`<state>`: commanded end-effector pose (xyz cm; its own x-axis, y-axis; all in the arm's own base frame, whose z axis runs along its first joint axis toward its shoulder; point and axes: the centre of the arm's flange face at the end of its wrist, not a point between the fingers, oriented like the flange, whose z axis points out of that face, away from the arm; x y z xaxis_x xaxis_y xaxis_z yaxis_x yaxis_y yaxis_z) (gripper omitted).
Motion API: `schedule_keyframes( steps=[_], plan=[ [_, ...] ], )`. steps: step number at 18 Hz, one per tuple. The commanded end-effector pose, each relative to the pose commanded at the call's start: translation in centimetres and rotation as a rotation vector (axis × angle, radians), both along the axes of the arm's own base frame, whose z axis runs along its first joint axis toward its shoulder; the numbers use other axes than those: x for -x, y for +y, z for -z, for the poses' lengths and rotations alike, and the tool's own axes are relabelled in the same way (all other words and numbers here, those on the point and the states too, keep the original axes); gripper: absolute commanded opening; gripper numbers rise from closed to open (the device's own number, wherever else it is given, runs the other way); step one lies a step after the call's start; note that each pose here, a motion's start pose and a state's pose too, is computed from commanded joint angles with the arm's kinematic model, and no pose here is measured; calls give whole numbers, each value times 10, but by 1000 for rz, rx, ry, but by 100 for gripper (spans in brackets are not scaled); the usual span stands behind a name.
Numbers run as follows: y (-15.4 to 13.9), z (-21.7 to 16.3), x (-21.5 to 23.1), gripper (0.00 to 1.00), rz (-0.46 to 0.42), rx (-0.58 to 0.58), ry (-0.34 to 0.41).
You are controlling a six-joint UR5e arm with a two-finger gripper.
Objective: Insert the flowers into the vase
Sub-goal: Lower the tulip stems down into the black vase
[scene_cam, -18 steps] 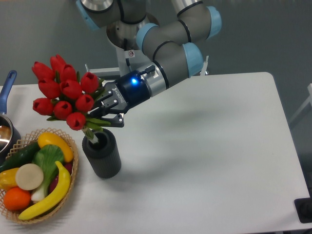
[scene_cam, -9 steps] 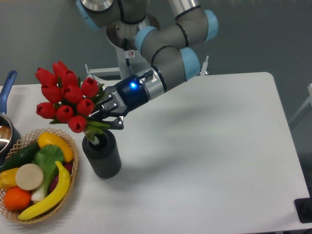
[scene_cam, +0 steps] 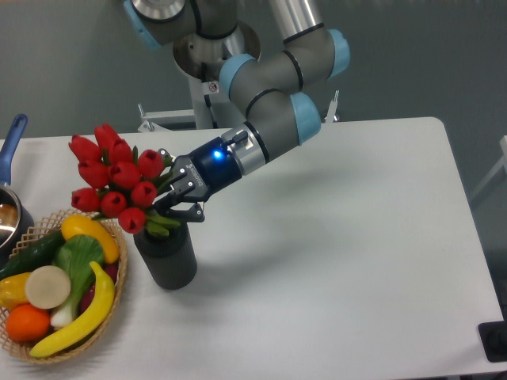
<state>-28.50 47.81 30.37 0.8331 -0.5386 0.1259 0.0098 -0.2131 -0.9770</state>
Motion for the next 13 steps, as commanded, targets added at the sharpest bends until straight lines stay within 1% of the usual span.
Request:
schedule_keyframes(
  steps=[3, 5, 6, 9, 12, 13],
  plan=[
    [-1, 10, 4, 34, -4, 9, -5],
    [-1, 16, 5, 35, -3, 21, 7],
    [-2, 22, 4, 38, -2, 33, 7],
    [-6, 37, -1, 39, 9, 35, 31],
    [-12, 44, -2, 47, 6, 31, 37],
    [-13, 43, -2, 53, 4, 31, 37]
  ],
)
